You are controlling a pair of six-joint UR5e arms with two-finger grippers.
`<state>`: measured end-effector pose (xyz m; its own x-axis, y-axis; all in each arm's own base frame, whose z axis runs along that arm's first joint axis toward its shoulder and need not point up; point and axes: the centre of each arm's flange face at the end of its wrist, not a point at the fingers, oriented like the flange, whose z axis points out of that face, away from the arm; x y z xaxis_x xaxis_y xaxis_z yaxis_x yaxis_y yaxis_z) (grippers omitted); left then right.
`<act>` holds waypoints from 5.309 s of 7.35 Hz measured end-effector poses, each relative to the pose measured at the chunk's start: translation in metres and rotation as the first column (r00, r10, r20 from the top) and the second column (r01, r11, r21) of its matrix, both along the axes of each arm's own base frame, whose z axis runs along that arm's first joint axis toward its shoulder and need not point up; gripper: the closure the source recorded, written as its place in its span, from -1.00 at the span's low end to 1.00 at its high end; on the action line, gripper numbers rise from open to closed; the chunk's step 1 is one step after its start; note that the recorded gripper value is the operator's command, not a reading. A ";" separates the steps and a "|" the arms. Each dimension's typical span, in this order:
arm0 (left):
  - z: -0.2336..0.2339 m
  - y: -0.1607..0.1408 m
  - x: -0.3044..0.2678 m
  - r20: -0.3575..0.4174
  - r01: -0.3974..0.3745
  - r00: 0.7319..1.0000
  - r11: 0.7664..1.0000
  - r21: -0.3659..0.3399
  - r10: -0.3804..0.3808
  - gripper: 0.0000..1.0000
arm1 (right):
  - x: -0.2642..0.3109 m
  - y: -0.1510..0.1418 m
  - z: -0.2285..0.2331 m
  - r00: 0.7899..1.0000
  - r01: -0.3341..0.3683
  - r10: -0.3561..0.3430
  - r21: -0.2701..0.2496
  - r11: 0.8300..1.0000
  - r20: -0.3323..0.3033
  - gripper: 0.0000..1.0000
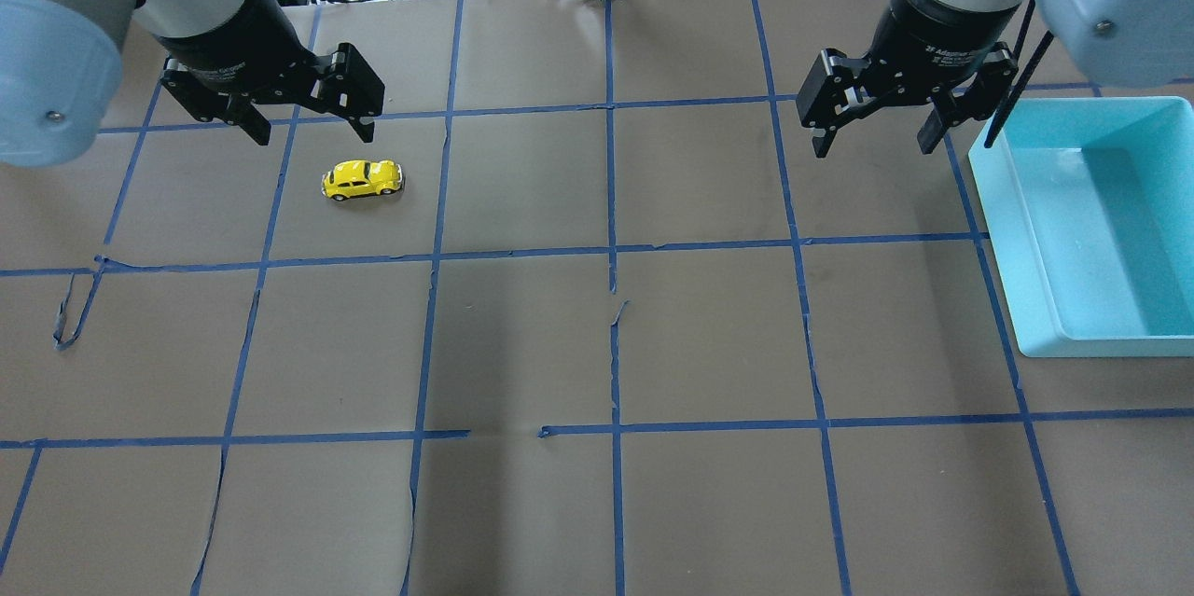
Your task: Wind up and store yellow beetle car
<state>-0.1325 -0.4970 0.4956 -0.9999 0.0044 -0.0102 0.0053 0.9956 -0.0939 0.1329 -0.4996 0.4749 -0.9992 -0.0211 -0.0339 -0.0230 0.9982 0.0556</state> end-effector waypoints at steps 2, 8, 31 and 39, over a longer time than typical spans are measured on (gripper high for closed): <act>0.000 0.000 0.000 0.000 0.000 1.000 1.000 0.000 0.000 -1.00 | 0.000 0.000 0.000 1.000 -0.003 0.003 0.000 1.000 0.002 -1.00; -0.005 -0.009 -0.001 -0.011 0.008 1.000 1.000 0.010 -0.008 -1.00 | 0.000 -0.004 -0.003 1.000 -0.005 0.005 -0.007 1.000 0.000 -1.00; -0.300 -0.169 0.128 0.048 0.997 0.051 0.054 0.061 -0.998 -0.69 | -0.004 -0.004 -0.017 0.999 -0.033 0.033 -0.002 0.999 -0.012 -1.00; -0.303 -0.169 0.123 0.053 0.998 0.024 0.027 0.065 -0.998 1.00 | -0.003 -0.005 -0.019 1.000 -0.031 0.031 0.002 1.000 -0.007 -1.00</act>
<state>-0.0099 -0.6662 0.1930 -0.0188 0.9979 -0.0627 0.9994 0.0170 -0.0290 0.1297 -0.5049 0.4559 -0.9983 -0.0519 -0.0272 -0.0534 0.9969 0.0573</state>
